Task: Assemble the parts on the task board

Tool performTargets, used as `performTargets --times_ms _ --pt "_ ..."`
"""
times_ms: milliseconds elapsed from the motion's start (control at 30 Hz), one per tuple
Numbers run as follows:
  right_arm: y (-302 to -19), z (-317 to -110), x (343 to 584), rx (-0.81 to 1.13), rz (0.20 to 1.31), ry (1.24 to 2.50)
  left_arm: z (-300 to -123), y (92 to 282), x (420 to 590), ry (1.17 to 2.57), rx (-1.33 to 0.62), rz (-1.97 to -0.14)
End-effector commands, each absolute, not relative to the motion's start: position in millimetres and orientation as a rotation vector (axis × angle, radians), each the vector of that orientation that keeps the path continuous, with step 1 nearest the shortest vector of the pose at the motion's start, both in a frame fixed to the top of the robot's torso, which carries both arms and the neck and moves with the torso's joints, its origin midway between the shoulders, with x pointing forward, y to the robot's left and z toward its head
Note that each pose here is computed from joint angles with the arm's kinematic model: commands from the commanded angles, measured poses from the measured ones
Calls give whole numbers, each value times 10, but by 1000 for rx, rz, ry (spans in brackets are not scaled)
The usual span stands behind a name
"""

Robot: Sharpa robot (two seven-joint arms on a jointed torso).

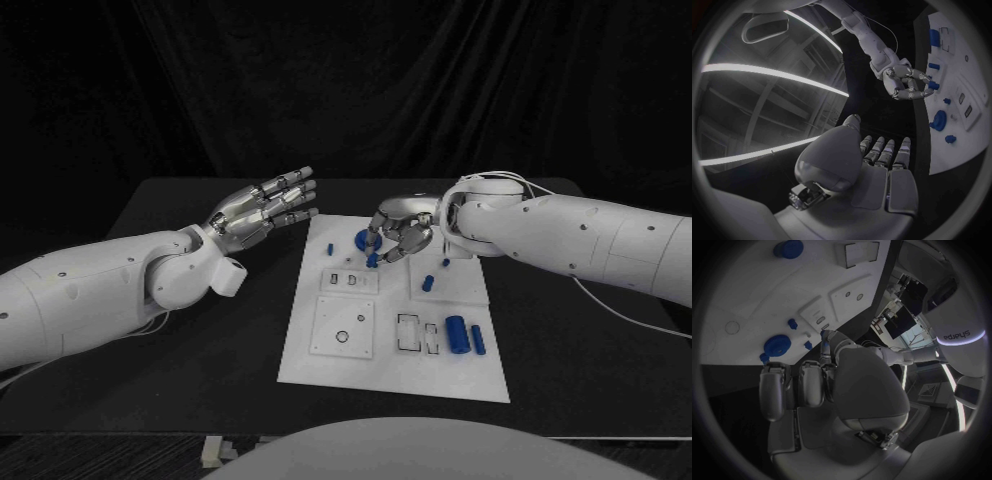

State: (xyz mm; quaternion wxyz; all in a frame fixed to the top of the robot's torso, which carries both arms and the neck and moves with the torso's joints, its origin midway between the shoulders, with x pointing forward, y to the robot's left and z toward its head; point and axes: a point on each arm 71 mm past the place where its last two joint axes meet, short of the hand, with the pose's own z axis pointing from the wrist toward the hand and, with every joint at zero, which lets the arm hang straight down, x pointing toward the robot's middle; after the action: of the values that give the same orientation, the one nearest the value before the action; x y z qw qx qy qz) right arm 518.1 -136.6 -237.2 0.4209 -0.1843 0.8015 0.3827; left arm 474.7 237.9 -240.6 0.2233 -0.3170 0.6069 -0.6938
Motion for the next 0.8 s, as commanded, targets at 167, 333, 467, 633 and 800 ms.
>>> performTargets --times_ms 167,333,467,633,800 --pt "-1355 -2461 5178 -480 874 1970 -2393 2370 4741 1658 -873 -1936" --pt "-1349 -2522 5166 -500 855 1961 -2393 2357 4741 1658 -872 -1940" --pt "-1347 -2546 5167 -502 847 1963 -2394 2353 4742 1660 -872 -1940" --pt "-1342 -2567 5173 -503 837 1974 -2394 2352 4741 1660 -872 -1940" --pt "-1332 -2582 5182 -506 833 1986 -2394 2350 4741 1661 -872 -1942"
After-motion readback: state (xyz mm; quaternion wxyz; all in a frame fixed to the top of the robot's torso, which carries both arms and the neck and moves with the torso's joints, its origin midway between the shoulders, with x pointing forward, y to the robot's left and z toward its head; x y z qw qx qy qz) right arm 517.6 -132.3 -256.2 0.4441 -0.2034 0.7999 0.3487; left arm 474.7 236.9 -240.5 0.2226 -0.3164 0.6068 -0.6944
